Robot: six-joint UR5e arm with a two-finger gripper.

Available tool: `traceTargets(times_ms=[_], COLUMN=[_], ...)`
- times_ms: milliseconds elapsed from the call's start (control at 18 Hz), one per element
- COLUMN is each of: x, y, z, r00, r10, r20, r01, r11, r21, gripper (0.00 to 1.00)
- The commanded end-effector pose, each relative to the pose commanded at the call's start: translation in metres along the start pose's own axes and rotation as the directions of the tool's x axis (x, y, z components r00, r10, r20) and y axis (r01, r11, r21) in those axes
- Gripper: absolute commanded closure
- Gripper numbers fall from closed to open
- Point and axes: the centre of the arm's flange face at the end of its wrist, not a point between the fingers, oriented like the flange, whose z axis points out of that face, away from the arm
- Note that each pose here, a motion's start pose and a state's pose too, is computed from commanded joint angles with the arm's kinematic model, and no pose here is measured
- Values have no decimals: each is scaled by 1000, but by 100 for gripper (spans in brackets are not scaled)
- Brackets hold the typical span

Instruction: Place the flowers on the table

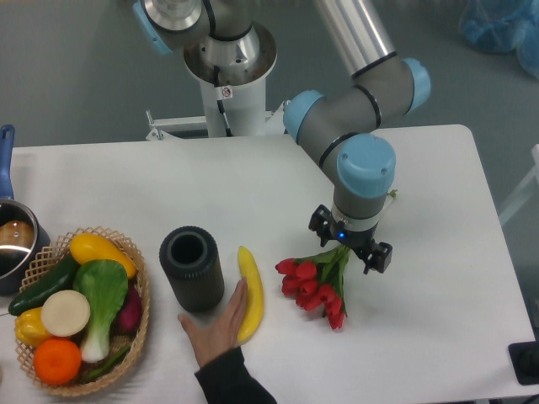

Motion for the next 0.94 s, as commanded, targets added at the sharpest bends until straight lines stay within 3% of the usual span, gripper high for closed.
traceTargets(times_ms=[111, 333, 667, 944], x=[-7, -16, -29, -35], y=[9, 31, 75, 89], z=[-4, -18, -8, -11], r00=[1000, 994, 959, 951], r10=[-7, 106, 280, 305], r20=[-9, -3, -47, -50], r01=[7, -105, -271, -294], r11=[998, 988, 952, 942], r21=[57, 110, 140, 161], gripper=[0, 0, 0, 0])
